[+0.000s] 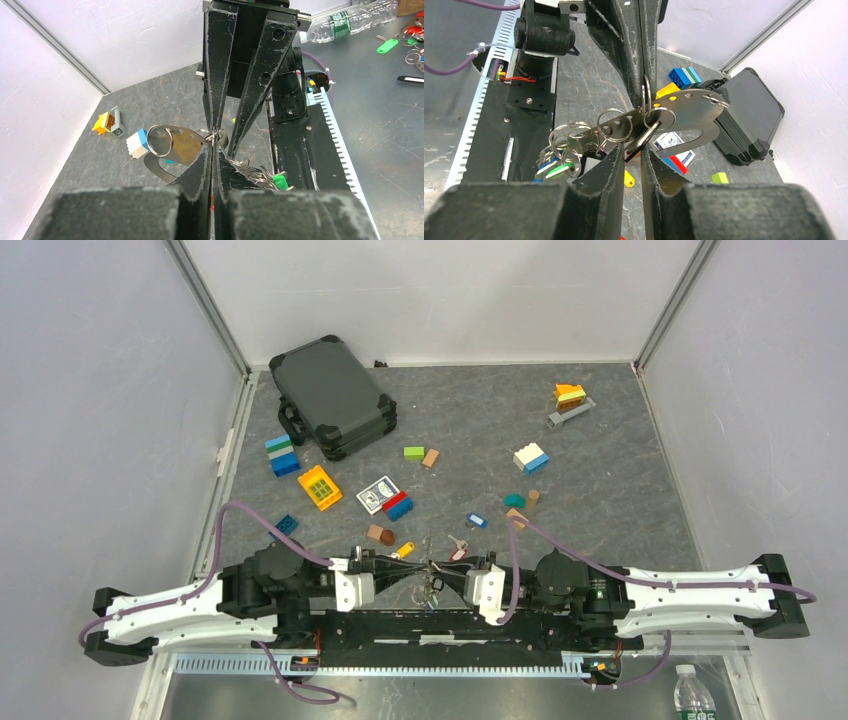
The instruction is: Remove the keys from the keyring
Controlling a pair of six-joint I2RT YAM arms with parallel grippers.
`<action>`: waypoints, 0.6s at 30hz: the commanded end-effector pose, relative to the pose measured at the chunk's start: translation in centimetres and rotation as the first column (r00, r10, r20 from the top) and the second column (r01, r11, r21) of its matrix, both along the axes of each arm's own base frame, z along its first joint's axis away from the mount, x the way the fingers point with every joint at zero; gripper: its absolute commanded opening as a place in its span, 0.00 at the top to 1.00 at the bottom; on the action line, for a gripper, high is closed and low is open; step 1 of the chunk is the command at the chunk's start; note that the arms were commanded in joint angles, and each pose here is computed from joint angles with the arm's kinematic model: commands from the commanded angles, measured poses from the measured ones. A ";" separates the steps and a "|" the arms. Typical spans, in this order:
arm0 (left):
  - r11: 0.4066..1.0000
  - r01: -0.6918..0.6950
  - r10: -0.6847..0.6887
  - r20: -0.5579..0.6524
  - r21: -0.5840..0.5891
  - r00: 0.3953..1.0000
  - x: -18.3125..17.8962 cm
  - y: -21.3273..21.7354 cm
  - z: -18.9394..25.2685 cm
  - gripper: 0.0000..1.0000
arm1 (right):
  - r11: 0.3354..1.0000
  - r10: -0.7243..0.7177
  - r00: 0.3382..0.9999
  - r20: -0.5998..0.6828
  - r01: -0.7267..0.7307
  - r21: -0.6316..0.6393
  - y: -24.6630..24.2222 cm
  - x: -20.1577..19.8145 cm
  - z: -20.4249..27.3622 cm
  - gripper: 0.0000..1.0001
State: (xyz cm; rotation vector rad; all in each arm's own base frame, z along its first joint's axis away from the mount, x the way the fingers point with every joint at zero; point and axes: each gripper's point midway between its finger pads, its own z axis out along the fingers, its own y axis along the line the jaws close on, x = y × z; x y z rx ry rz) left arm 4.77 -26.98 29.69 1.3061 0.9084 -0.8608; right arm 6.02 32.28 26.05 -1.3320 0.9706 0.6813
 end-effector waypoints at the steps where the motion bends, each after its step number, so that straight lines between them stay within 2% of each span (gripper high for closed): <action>1: 0.996 0.022 -0.021 0.018 -0.082 1.000 -0.4 0.1 2.1 0.98 | 0.996 0.002 1.000 -0.020 0.000 0.092 0.1 -0.1 2.1 0.80; 10: 0.996 0.019 -0.018 0.020 -0.086 1.000 -0.4 0.2 2.3 0.98 | 0.993 -0.072 0.997 -0.008 0.073 0.096 -0.9 1.1 2.6 0.92; 18: 0.996 0.022 -0.020 0.026 -0.090 0.999 -0.5 0.4 2.5 0.98 | 0.989 -0.128 0.990 0.056 0.132 -0.070 -1.2 2.3 1.1 0.99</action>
